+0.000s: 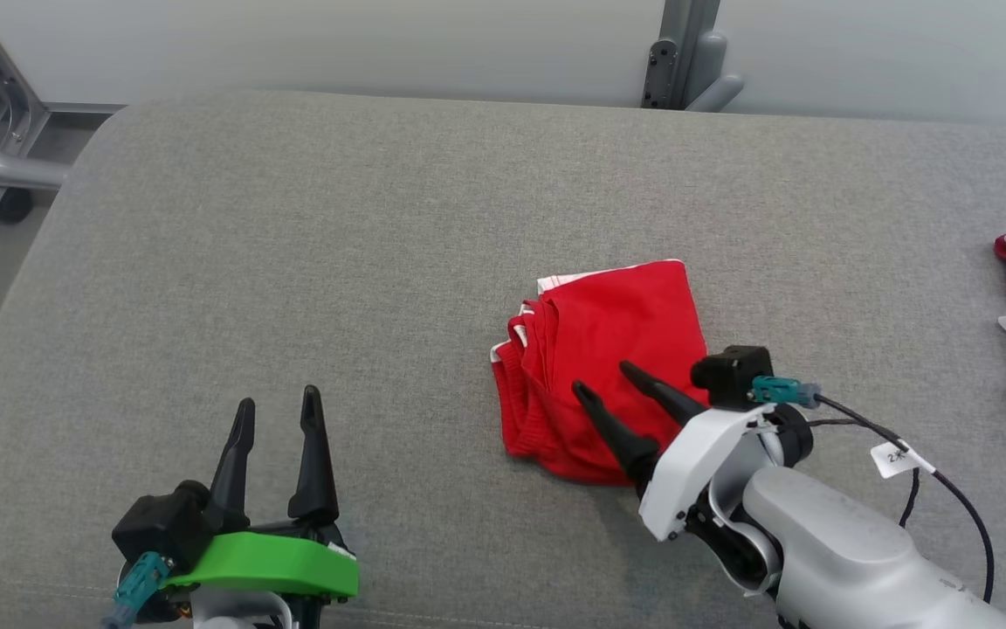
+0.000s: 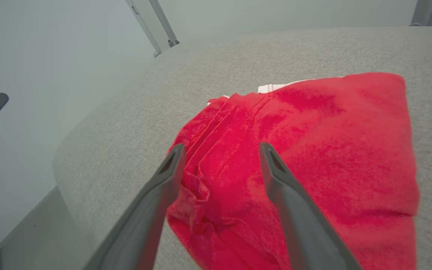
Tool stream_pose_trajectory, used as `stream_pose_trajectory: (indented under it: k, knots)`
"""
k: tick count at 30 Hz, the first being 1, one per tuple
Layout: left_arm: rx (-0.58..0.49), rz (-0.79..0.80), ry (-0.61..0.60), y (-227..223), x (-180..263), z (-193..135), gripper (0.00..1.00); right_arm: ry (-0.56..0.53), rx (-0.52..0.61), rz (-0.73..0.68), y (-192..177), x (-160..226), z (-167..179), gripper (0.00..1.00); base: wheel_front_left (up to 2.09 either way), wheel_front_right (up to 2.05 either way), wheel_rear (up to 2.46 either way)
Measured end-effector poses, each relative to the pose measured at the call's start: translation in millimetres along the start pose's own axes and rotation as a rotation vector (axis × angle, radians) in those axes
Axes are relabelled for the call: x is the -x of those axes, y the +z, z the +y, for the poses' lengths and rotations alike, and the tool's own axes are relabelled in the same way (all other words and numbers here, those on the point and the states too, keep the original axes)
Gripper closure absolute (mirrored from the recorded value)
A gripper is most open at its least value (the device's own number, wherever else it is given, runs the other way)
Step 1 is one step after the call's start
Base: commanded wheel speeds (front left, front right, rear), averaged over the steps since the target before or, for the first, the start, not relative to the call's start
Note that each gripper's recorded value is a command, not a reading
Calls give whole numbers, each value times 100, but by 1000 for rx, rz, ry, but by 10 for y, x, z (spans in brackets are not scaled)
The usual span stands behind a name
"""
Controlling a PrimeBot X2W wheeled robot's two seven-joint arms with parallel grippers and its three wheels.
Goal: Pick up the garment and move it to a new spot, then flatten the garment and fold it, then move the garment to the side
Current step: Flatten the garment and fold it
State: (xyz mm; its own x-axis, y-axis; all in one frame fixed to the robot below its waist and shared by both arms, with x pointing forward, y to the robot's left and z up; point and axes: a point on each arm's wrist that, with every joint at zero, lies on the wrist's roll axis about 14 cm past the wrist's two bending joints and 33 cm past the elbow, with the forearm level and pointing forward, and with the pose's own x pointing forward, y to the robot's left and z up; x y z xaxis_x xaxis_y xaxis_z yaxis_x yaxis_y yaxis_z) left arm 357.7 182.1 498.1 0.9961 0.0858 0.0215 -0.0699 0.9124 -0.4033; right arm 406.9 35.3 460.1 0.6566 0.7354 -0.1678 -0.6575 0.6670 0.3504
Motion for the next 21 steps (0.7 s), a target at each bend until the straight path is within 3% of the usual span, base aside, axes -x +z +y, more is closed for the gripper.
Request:
stream_pose_trajectory:
  k: [6,10,11,12,13,14,21]
  knots:
    - [2,6,-21,-27,11,-66,0,-87,-30,-125,328,106,-278,0,0,0,0]
    - [3,13,-23,-49,33,-72,0,-125,28,-178,501,149,-415,0,0,0,0]
    - [3,14,-22,-52,36,-69,0,-130,49,-184,520,155,-430,44,0,0,0]
    - [2,16,-22,-57,40,-65,0,-131,67,-182,503,156,-427,66,0,0,0]
    - [3,18,-22,-65,45,-60,0,-127,90,-170,458,154,-413,79,0,0,0]
    - [2,22,-22,-75,52,-56,0,-126,108,-157,406,148,-403,98,0,0,0]
    - [-6,25,7,-79,95,39,0,-106,127,-42,-36,36,-276,100,0,0,0]
